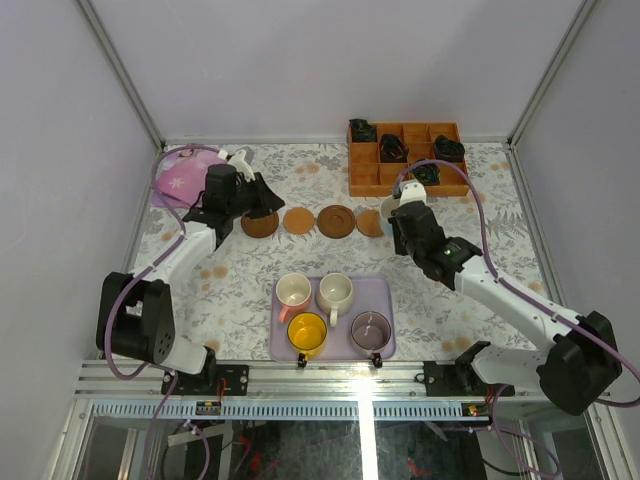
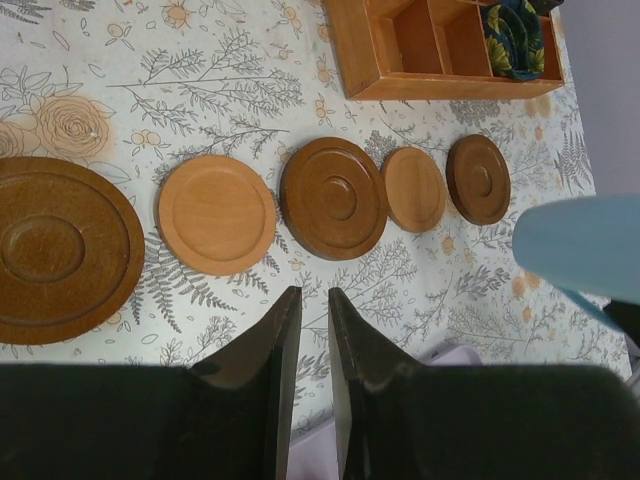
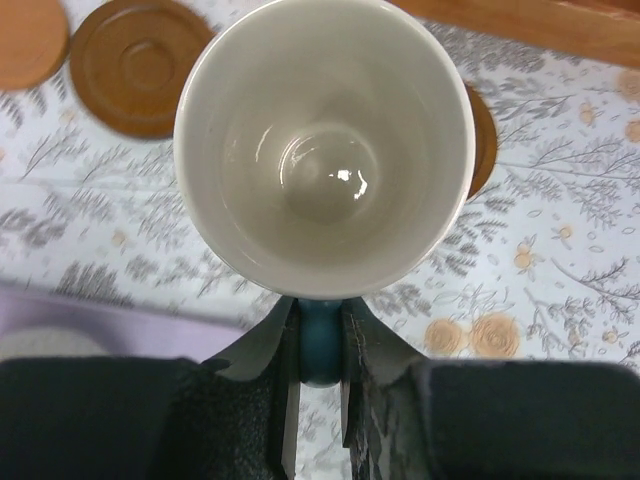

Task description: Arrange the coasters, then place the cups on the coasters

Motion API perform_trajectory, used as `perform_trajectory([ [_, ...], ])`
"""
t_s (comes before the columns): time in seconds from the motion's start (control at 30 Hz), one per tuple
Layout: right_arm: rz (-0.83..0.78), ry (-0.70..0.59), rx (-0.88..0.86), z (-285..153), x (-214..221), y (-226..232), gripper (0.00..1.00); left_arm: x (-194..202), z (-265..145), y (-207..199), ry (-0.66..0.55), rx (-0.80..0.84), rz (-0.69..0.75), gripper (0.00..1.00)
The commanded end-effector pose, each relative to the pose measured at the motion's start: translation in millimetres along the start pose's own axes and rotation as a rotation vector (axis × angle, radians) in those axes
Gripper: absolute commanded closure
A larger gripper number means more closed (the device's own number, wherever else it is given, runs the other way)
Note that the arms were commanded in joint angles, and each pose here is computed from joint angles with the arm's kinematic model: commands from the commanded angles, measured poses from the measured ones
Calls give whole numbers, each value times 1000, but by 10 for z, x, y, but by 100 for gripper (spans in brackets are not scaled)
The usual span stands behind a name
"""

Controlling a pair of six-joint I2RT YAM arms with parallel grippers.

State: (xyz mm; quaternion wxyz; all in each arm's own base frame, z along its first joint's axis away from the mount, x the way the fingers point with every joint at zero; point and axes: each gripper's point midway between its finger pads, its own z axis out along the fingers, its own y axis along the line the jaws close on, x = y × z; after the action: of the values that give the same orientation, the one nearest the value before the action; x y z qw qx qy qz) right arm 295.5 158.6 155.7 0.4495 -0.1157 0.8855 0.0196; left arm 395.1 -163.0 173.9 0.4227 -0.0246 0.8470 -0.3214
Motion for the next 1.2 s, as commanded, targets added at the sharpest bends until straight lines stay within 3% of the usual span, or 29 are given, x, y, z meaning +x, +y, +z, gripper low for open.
perform_trajectory([
  [0.0, 93, -212, 12, 235, -612, -167, 100, -260, 72, -110, -70, 38, 30, 84],
  [0.47, 132, -219, 75, 620, -808, -484, 100, -286, 191, -83, -67, 43, 21, 84],
  [0.8, 186, -179, 96, 747, -646, -841, 100, -259, 241, -54, -56, 42, 11, 84],
  [1.17, 215, -99, 75, 928, -425, -892, 100, -242, 284, -45, -47, 45, -1, 84],
])
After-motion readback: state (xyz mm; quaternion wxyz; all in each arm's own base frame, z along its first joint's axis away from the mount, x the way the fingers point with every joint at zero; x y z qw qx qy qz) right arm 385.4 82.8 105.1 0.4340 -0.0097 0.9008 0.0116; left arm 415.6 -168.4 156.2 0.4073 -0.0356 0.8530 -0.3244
